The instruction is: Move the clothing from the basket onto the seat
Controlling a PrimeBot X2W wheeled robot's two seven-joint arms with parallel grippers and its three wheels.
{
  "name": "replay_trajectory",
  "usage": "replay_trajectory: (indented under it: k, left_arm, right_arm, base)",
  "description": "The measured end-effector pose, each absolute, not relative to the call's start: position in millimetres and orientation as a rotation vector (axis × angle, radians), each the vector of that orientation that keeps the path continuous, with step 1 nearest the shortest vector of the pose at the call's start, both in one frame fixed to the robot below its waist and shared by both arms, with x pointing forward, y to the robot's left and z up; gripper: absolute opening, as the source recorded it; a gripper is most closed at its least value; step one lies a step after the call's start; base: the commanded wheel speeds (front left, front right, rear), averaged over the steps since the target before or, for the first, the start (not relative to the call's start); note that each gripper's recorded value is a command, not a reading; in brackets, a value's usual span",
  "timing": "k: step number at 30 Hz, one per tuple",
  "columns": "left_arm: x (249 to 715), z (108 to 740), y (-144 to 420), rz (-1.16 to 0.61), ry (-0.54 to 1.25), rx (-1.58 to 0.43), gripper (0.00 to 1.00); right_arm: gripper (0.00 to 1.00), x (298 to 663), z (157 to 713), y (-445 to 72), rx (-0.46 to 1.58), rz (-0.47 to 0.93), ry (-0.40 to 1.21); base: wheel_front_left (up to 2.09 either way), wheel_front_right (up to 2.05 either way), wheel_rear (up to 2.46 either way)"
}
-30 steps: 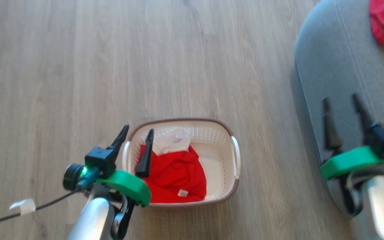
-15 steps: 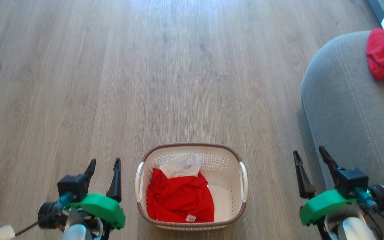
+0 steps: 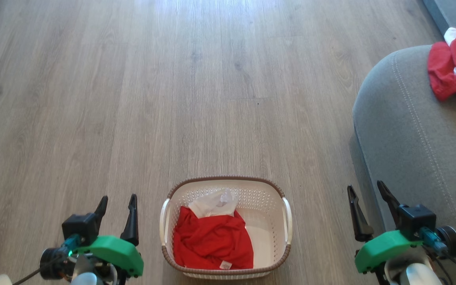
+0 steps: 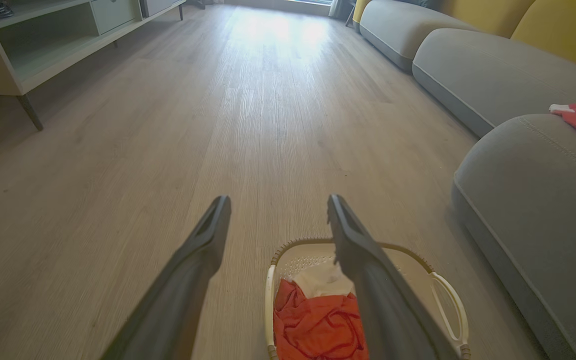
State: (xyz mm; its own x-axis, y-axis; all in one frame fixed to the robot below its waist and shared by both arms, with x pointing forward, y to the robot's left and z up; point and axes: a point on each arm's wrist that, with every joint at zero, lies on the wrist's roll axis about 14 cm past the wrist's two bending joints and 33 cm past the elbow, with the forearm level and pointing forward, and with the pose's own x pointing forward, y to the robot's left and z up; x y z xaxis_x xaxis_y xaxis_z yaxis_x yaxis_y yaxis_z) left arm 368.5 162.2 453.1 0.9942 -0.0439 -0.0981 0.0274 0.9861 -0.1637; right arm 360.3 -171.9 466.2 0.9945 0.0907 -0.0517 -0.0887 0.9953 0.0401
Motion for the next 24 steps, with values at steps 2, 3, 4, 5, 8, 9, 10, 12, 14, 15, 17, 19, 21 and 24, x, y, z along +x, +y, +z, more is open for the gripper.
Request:
replay_trajectory:
  k: [2,3,4,5,8,9,10,12,14,15,17,19,21,24]
  left_arm:
    - [368.9,453.0,161.6,-0.036,0.102,-0.169,1.00]
    - [369.2,452.9,161.2,-0.038,0.102,-0.168,1.00]
    - [369.4,452.9,160.8,-0.039,0.103,-0.168,1.00]
    - [369.7,452.8,160.4,-0.040,0.103,-0.168,1.00]
    - [370.4,451.9,159.3,-0.043,0.106,-0.169,1.00]
    - [370.6,451.7,159.0,-0.044,0.107,-0.169,1.00]
    - [370.7,451.5,158.8,-0.044,0.107,-0.169,1.00]
    - [371.0,451.2,158.4,-0.045,0.108,-0.168,1.00]
    - [371.1,451.1,158.1,-0.046,0.109,-0.169,1.00]
    - [371.2,451.1,158.0,-0.046,0.109,-0.169,1.00]
    - [371.2,451.2,157.8,-0.047,0.108,-0.169,1.00]
    - [371.3,451.5,157.7,-0.047,0.107,-0.169,1.00]
    - [371.3,451.7,157.6,-0.048,0.107,-0.168,1.00]
    - [371.3,452.0,157.7,-0.047,0.106,-0.169,1.00]
  right_arm:
    - [1.00,359.3,465.2,-172.7,0.038,0.087,0.056]
    - [1.00,358.7,464.5,-173.2,0.038,0.086,0.059]
    - [1.00,358.2,464.0,-173.6,0.038,0.084,0.060]
    - [1.00,357.8,463.4,-174.0,0.040,0.083,0.062]
    - [1.00,357.1,462.0,-175.2,0.046,0.078,0.066]
    - [1.00,357.0,461.8,-175.5,0.046,0.077,0.066]
    - [1.00,356.9,461.6,-175.7,0.046,0.076,0.067]
    - [1.00,356.7,461.2,-176.1,0.046,0.075,0.068]
    - [1.00,356.6,461.1,-176.4,0.047,0.074,0.069]
    - [1.00,356.6,461.0,-176.6,0.047,0.073,0.069]
    - [1.00,356.5,461.0,-176.9,0.047,0.073,0.069]
    - [1.00,356.4,461.1,-177.0,0.047,0.072,0.068]
    - [1.00,356.3,461.3,-177.3,0.047,0.071,0.068]
    - [1.00,356.3,461.3,-177.4,0.047,0.071,0.068]
  base:
    - [0.00,0.00,0.00]
    - [0.00,0.00,0.00]
    - [0.00,0.00,0.00]
    - [0.00,0.00,0.00]
    - [0.00,0.00,0.00]
    - [0.00,0.00,0.00]
    - [0.00,0.00,0.00]
    - [0.00,0.00,0.00]
    - [0.00,0.00,0.00]
    - [0.00,0.00,0.00]
    - [0.00,0.00,0.00]
    - [0.00,0.00,0.00]
    - [0.00,0.00,0.00]
    - [0.00,0.00,0.00]
